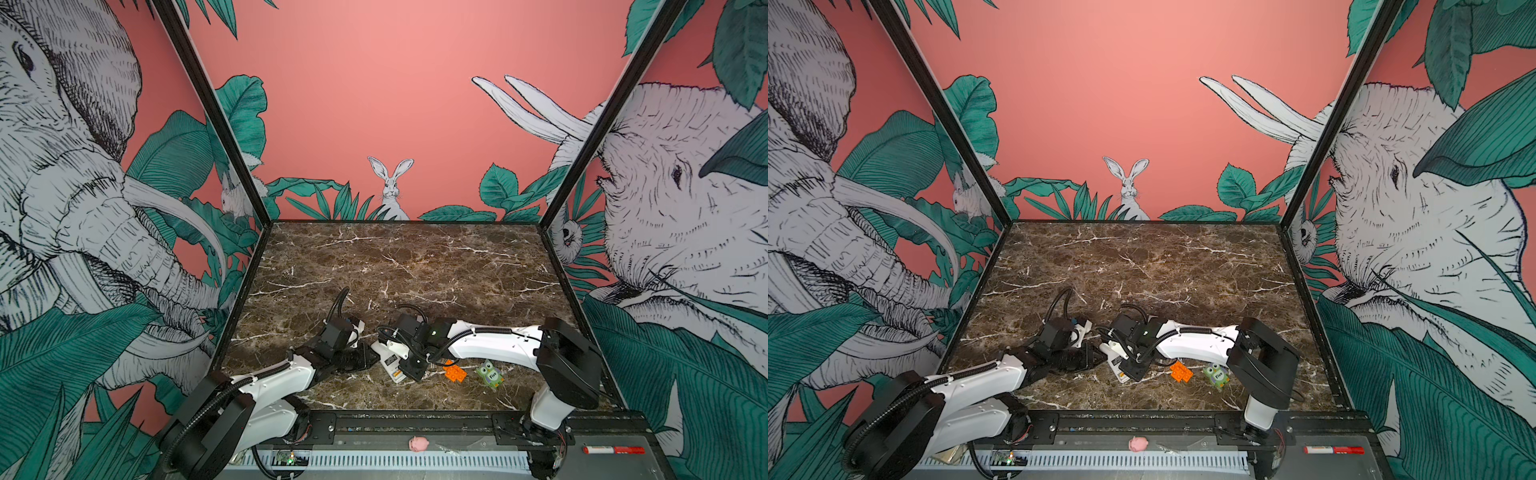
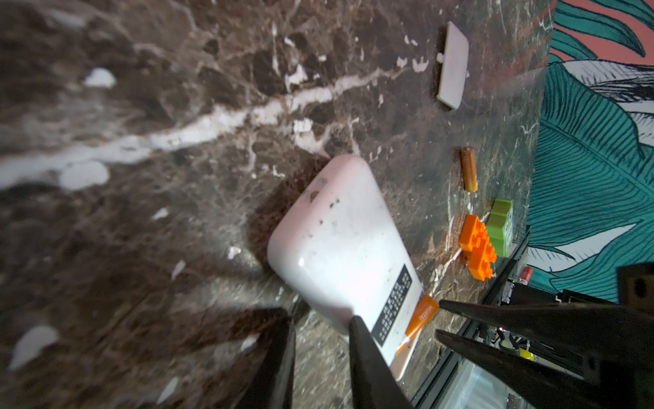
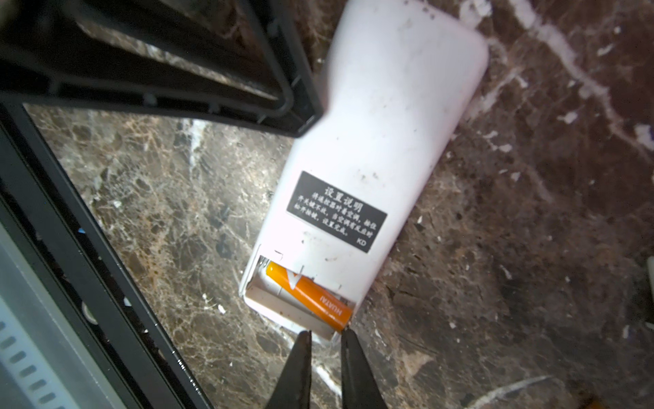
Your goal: Load the batteries into the remote control
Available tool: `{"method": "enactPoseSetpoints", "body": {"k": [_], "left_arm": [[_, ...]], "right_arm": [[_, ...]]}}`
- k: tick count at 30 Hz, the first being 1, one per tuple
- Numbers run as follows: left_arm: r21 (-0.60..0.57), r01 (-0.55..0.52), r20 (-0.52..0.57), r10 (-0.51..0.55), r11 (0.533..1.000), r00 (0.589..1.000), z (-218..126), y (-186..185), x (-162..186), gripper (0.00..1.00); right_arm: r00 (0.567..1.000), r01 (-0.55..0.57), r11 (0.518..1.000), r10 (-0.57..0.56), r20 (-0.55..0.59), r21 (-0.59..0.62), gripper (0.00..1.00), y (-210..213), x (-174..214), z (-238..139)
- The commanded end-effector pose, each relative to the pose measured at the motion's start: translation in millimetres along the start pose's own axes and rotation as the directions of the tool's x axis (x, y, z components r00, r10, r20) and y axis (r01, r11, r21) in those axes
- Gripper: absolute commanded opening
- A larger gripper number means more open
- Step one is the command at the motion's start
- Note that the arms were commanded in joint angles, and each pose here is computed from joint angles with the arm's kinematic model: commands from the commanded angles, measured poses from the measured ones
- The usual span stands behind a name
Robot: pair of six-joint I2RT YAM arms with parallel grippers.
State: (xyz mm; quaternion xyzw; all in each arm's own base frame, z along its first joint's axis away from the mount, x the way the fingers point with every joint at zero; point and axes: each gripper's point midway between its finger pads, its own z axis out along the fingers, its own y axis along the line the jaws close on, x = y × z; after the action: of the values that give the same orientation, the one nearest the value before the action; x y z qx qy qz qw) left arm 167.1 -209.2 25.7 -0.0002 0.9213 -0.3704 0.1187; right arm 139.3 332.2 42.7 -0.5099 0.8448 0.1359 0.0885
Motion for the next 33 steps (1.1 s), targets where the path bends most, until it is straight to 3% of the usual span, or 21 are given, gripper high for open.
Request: {"method": "enactPoseSetpoints", "body": {"k": [1, 13, 33], "left_arm": [[-0.038, 0.007, -0.019, -0.008, 0.999, 1.000, 1, 12, 9, 0.29], [-0.038, 0.010, -0.018, -0.011, 0.999, 1.000, 1, 13, 10, 0.29], [-0.034, 0.017, -0.025, -0.018, 0.999, 1.000, 2, 15, 13, 0.29]], "right_arm": [[1.000, -0.007, 1.000, 0.007, 0.020, 0.016, 0.17, -2, -11, -2], [0.999, -0.020, 1.000, 0.019, 0.033, 0.013, 0.20, -2, -15, -1], [1.000, -0.027, 1.000, 0.027, -0.008, -0.006, 0.14, 1, -7, 11]]}}
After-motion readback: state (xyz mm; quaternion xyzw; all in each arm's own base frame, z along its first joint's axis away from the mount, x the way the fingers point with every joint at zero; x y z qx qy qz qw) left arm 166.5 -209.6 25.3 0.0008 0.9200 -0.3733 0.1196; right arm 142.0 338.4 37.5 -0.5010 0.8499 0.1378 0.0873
